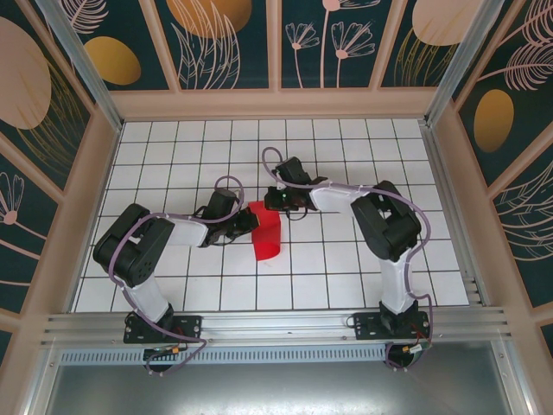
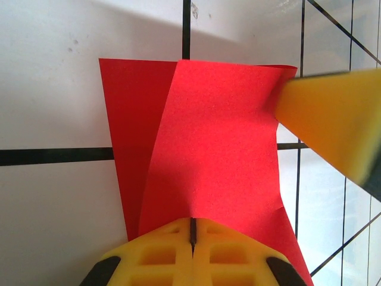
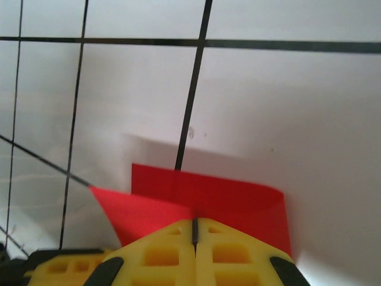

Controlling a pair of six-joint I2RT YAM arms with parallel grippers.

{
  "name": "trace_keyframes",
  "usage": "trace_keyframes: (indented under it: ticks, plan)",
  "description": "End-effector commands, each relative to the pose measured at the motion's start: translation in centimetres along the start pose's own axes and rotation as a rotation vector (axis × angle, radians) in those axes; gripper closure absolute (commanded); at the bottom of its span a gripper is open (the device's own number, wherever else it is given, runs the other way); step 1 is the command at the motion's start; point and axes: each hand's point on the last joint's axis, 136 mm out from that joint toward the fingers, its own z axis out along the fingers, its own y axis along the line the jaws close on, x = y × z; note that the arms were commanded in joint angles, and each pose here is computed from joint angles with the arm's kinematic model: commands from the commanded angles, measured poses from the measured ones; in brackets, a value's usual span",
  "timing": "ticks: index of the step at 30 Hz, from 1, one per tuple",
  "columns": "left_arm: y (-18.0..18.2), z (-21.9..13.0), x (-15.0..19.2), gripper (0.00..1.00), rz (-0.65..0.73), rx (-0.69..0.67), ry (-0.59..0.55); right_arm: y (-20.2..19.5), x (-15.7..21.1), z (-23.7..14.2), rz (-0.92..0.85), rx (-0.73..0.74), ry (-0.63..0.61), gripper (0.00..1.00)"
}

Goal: Fold a paper plane with a square sheet of paper (pick it up from the middle)
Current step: First fold in half a square sheet of paper at the center of the table.

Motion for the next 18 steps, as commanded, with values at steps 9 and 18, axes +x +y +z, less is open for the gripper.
trace_keyframes:
  ticks: [9, 18]
  plan:
    - [10.6, -0.9, 5.9, 1.00, -0.061, -0.372, 0.134, -7.6, -2.3, -0.1, 0.121, 0.156, -0.041, 1.00]
    - [10.8, -0.8, 6.0, 1.00, -0.041, -0.370, 0.137, -3.8, -4.6, -6.7, 0.078, 0.036, -0.143, 1.00]
